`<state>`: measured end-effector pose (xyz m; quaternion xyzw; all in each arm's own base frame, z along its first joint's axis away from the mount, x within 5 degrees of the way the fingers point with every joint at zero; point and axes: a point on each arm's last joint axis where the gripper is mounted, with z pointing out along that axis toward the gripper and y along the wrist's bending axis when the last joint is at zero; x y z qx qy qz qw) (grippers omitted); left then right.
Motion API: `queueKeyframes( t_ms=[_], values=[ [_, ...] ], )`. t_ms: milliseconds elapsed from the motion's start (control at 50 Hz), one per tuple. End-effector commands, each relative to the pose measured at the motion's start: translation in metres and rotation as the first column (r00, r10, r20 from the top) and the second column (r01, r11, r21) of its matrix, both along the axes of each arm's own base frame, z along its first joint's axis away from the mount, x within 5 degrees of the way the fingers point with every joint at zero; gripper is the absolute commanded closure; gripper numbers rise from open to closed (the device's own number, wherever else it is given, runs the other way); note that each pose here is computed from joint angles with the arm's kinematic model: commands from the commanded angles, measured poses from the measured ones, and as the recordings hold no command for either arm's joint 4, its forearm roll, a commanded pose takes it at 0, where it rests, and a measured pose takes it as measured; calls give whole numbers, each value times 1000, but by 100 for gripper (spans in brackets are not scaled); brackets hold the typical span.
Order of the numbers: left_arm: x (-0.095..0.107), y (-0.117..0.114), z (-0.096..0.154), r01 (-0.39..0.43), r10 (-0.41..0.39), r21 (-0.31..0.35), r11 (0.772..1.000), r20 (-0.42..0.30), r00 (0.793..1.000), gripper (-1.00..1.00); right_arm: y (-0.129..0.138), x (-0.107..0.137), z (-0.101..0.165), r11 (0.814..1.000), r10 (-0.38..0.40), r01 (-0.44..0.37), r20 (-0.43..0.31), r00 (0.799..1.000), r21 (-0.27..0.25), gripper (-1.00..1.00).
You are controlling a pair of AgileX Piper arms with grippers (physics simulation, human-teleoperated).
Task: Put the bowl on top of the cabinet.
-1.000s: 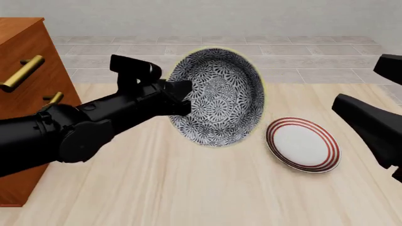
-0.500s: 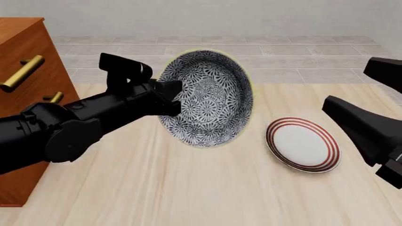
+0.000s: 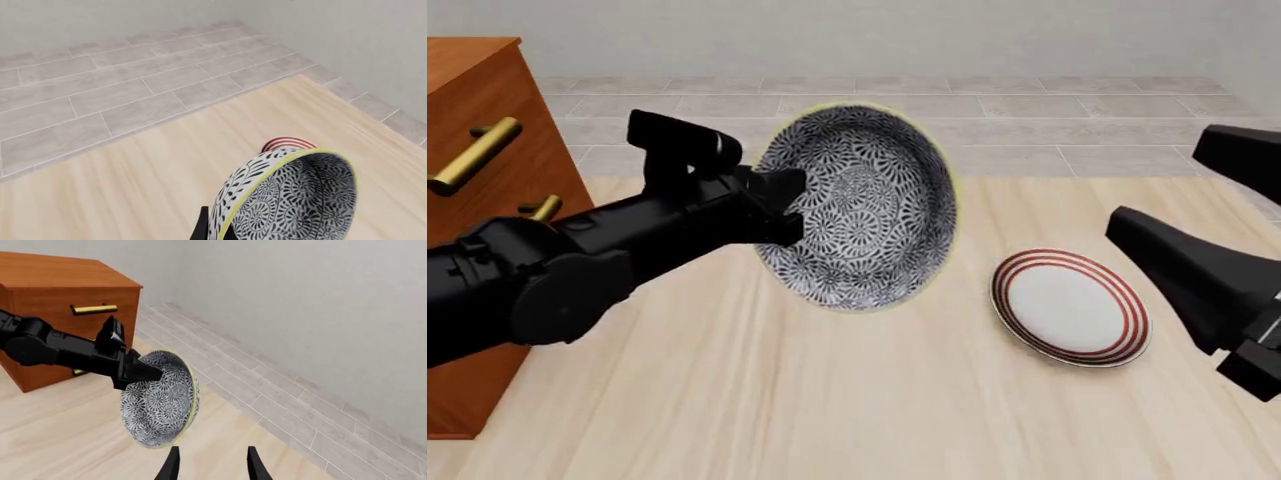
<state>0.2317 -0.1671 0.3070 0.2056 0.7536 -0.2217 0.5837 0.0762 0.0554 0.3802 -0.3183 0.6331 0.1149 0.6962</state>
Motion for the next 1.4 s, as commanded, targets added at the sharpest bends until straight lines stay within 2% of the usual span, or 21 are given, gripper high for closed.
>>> queueKeyframes(
  t_ms=[20,260,340,480,520,620,640,740,800,820,840,860,920,940,980,1040,1100,1140,1280,1340,1400],
  values=[
    [-2,3,10,-24,24,-89,996,-2,1000,100,0,-1,1,1000,2,-2,-2,1000,-1,-100],
    [-7,6,16,-25,25,-115,993,3,1000,100,1,1,0,1000,3,-3,-3,1000,-4,-100],
    [3,22,23,-81,83,-68,994,31,996,100,1,1,0,1000,4,-4,-5,1000,-5,-100],
    [-1,55,47,-173,177,-60,983,82,981,100,1,1,-1,1000,5,-5,-5,1000,-7,-100],
    [-2,74,58,-234,236,-30,972,123,964,100,2,1,-1,1000,6,-6,-6,1000,-8,-100],
    [-6,92,68,-292,292,-20,956,155,944,100,2,1,-1,1000,9,-9,-6,1000,-11,-100],
    [-8,106,71,-339,337,-16,941,167,927,100,2,1,-2,1000,8,-8,-7,1000,-13,-100],
    [-24,119,81,-376,375,-32,926,199,906,100,2,2,-2,1000,7,-7,-8,1000,-13,-100],
    [-34,134,89,-431,427,-32,902,227,875,100,3,3,-3,1000,10,-10,-10,1000,-16,-100],
    [-34,134,89,-431,427,-32,902,227,875,100,3,3,-3,1000,10,-10,-10,1000,-16,-100],
    [-41,142,94,-462,457,-41,886,241,856,100,3,3,-3,1000,11,-11,-11,1000,-17,-100],
    [-41,142,95,-462,457,-41,886,241,856,100,3,3,-3,1000,11,-11,-11,1000,-17,-100],
    [-52,150,103,-492,489,-62,869,263,831,100,4,4,-4,1000,11,-11,-12,1000,-18,-100],
    [-57,155,107,-515,510,-64,855,281,813,100,4,4,-4,1000,11,-11,-13,1000,-19,-100],
    [-60,161,109,-542,534,-60,838,293,793,100,4,4,-5,1000,12,-12,-13,1000,-20,-100],
    [-64,169,112,-582,571,-63,811,298,765,100,4,4,-5,1000,12,-13,-13,1000,-21,-100],
    [-65,172,114,-597,586,-63,800,298,754,100,4,4,-5,1000,12,-12,-14,1000,-22,-100],
    [-68,179,117,-630,619,-71,773,302,725,100,5,4,-6,1000,13,-13,-16,1000,-24,-100],
    [-68,188,127,-670,653,-67,739,315,689,100,4,4,-5,1000,14,-14,-15,1000,-23,-100],
    [-72,194,133,-700,677,-63,711,331,658,100,5,4,-5,1000,13,-13,-16,1000,-23,-100],
    [-70,198,137,-715,693,-69,695,328,642,100,5,4,-6,1000,13,-14,-17,1000,-23,-100]
  ],
)
